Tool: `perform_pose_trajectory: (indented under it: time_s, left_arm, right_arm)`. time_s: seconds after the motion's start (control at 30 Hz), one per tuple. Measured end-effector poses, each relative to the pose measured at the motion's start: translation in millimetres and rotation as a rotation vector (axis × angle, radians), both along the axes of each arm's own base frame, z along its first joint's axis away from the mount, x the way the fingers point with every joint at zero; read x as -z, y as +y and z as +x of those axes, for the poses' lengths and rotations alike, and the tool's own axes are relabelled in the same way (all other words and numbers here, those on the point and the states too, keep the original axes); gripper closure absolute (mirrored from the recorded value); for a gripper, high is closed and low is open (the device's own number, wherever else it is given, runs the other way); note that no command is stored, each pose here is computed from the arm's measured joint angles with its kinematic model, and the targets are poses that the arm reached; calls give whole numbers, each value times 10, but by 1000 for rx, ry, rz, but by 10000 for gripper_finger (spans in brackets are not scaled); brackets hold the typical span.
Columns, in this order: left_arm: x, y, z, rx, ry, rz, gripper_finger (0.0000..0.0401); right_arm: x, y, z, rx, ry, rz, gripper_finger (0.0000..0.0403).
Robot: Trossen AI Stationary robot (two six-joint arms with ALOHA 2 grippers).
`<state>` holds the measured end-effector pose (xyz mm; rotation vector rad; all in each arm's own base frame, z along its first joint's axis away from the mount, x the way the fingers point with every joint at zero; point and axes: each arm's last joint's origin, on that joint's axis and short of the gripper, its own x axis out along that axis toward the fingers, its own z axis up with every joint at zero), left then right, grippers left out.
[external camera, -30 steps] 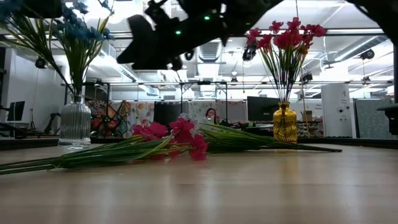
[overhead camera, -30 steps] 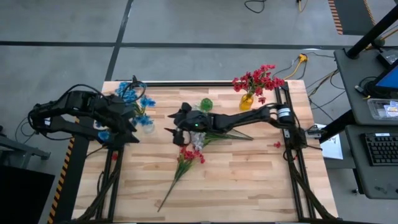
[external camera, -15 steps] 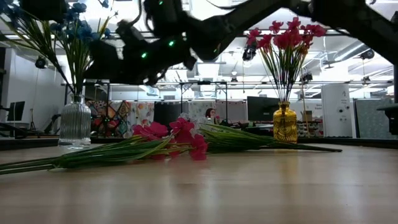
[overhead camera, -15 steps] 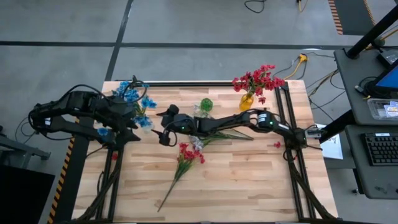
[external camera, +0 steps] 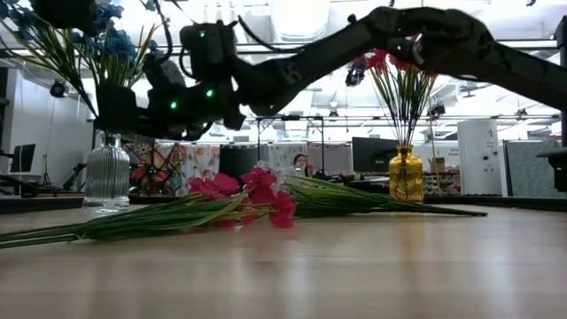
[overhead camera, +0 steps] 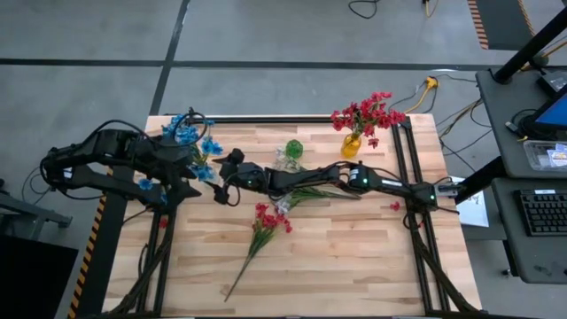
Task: Sort flowers into vase by color
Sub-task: Put the blue flowers into the transparent vase
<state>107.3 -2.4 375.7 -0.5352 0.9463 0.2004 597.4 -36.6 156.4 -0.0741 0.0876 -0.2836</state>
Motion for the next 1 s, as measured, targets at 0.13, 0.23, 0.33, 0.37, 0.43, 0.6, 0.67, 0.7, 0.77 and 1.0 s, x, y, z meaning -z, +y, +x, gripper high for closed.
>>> perform_pose_trajectory:
  time_s: [0.13,0.23,0.33,0.37,0.43,0.6,0.67,0.7,0.77,1.0]
  left_arm:
    - [0,1,1,13,-2,12,81]
    - [-2,1,3,13,-5,14,81]
    - [-1,1,6,13,-4,14,81]
    - [-1,1,6,12,-4,14,81]
    - [0,2,7,12,-4,15,81]
    - [2,1,13,12,-2,15,81]
    - [5,1,24,12,1,15,81]
    - [7,1,32,12,3,15,81]
    - [11,1,55,12,6,15,81]
    - [30,1,127,12,21,15,81]
  right_arm:
    - [87,-23,54,5,-28,17,39]
    - [93,-45,76,7,-63,18,39]
    - [88,-87,93,12,-84,29,39]
    - [101,-99,95,7,-91,35,39]
    - [118,-112,98,5,-118,35,39]
    - [175,-123,102,-7,-128,46,39]
    - [221,-123,105,-14,-130,49,39]
    - [244,-123,107,-16,-131,43,39]
    - [324,-116,112,-41,-137,37,39]
    - [495,-134,110,-13,-152,32,39]
